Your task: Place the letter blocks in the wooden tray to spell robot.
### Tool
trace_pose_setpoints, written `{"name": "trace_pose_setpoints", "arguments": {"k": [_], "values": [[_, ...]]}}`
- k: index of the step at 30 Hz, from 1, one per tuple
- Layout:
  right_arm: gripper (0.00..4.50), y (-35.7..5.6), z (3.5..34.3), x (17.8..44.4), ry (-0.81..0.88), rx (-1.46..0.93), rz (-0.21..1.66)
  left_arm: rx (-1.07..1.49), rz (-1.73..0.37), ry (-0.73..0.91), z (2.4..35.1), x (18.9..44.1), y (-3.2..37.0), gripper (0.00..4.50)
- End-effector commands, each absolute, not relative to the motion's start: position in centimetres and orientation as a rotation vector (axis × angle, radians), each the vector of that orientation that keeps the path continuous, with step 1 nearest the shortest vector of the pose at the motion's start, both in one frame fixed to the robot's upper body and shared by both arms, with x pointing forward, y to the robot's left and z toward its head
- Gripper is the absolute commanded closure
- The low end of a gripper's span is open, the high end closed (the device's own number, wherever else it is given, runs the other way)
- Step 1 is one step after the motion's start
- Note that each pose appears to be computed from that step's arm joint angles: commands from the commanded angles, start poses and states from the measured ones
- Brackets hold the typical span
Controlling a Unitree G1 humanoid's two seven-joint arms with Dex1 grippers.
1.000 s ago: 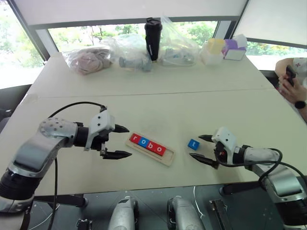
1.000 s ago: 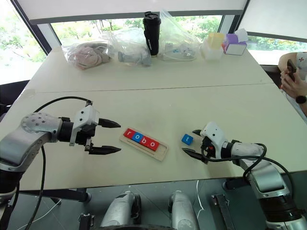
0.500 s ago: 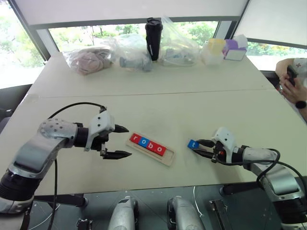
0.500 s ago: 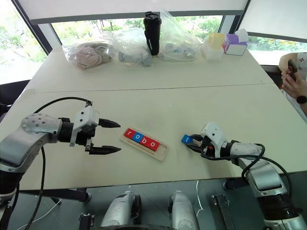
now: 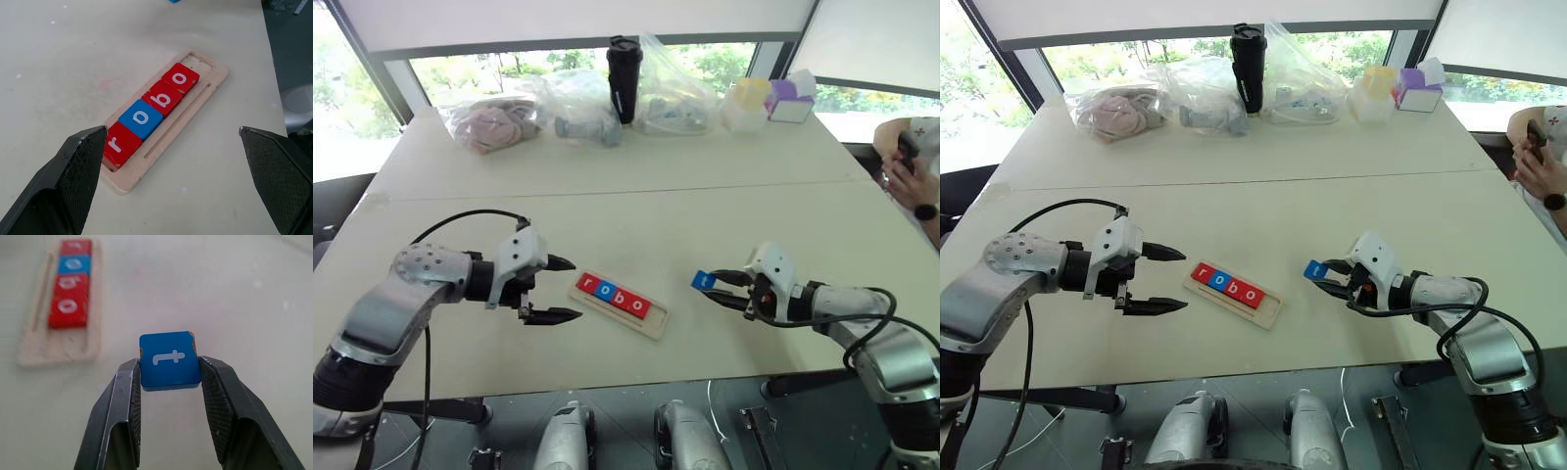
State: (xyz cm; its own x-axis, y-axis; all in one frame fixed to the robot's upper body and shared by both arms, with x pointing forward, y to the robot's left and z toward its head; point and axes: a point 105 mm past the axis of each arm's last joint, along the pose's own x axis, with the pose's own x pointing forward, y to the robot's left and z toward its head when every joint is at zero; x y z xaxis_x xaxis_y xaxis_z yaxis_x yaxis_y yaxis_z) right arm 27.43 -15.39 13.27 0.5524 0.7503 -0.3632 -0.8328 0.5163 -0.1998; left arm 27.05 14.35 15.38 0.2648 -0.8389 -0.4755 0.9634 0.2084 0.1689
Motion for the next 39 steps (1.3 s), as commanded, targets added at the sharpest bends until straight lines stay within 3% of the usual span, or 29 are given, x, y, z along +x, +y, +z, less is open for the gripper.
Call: {"name": "trace_pose_setpoints", "arguments": {"k": [1, 7, 17, 39], "values": [[3.33, -12.8, 14.4, 26.0, 0.218, -0.364, 1.037, 0.512, -1.286, 0.267, 16.3, 27.0, 14.2, 0.00], [3.33, -10.6, 13.0, 24.4, 0.293, -0.376, 1.086, 0.511, -1.288, 0.267, 16.2, 26.9, 14.1, 0.00], [3.33, -10.7, 10.5, 25.4, 0.384, -0.434, 1.008, 0.525, -1.283, 0.280, 15.7, 27.0, 14.3, 0.00], [3.33, -9.5, 9.9, 25.7, 0.390, -0.418, 1.022, 0.518, -1.274, 0.280, 15.7, 26.9, 14.2, 0.00]]}}
